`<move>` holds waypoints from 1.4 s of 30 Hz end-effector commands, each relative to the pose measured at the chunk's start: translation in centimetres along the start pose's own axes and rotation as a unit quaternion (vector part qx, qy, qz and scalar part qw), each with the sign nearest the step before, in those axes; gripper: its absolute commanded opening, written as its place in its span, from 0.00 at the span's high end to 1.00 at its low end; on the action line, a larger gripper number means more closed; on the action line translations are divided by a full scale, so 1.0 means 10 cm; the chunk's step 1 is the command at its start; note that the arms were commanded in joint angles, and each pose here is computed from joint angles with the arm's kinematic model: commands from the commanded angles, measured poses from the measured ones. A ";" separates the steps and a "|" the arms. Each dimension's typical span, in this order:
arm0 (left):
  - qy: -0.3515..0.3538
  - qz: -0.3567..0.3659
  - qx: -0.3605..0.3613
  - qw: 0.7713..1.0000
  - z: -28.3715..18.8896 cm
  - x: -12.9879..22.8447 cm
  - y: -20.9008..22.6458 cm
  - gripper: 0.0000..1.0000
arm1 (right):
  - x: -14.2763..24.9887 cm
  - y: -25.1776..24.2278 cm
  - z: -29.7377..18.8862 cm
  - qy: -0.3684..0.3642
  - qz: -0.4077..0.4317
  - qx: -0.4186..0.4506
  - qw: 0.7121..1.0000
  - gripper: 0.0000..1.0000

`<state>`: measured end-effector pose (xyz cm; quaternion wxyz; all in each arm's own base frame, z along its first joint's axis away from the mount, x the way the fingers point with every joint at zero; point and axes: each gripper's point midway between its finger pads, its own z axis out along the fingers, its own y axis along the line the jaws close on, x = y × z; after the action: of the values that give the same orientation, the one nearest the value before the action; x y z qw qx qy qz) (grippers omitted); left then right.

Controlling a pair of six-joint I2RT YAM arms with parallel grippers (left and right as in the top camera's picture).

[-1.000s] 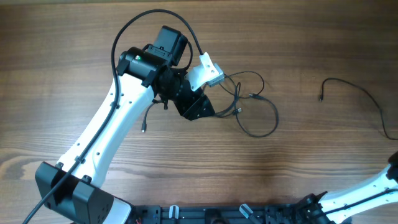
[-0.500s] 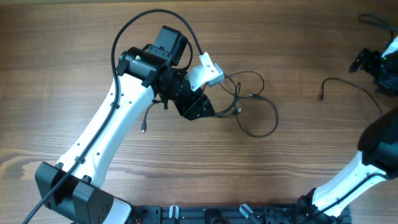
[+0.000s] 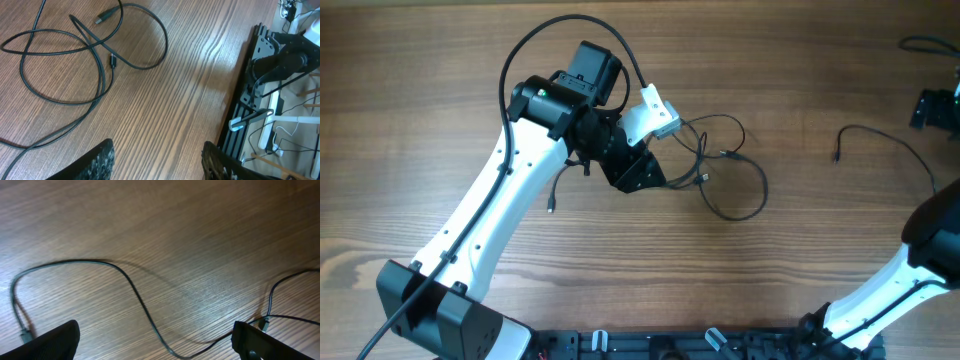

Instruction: Untangle cables

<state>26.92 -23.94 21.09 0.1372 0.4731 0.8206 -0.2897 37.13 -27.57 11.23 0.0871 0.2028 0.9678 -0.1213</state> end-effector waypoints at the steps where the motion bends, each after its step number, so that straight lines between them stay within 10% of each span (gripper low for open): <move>1: -0.005 0.012 0.005 1.000 0.00 -0.02 -0.03 0.42 | 0.18 0.05 0.32 0.040 -0.008 -0.022 0.999 0.01; 10: -0.012 0.019 0.000 1.000 0.00 -0.06 -0.01 0.42 | 0.54 0.03 0.65 0.086 0.003 -0.029 0.996 0.01; 19: -0.015 0.020 -0.001 1.000 0.00 -0.07 0.00 0.42 | 0.74 0.06 0.91 0.094 0.009 -0.028 0.995 0.26; 21: -0.015 0.020 -0.001 1.000 0.00 -0.07 0.00 0.42 | 0.73 0.05 0.94 0.090 0.019 -0.026 0.995 0.44; 22: -0.015 0.021 -0.001 1.000 0.00 -0.08 0.00 0.42 | 0.70 0.03 0.95 0.083 0.030 -0.023 0.996 0.89; 23: -0.015 0.021 -0.001 1.000 0.00 -0.08 0.00 0.42 | 0.68 0.02 0.95 0.078 0.039 -0.021 0.996 0.96; 42: -0.014 -0.001 0.000 1.000 0.00 -0.07 0.00 0.41 | -0.64 -1.49 -0.77 -0.211 0.264 0.052 0.940 0.96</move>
<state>27.47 -24.21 21.26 0.1493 0.4710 0.8198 -0.2894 39.13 -36.97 17.93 0.2601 0.3441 0.8888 -0.1550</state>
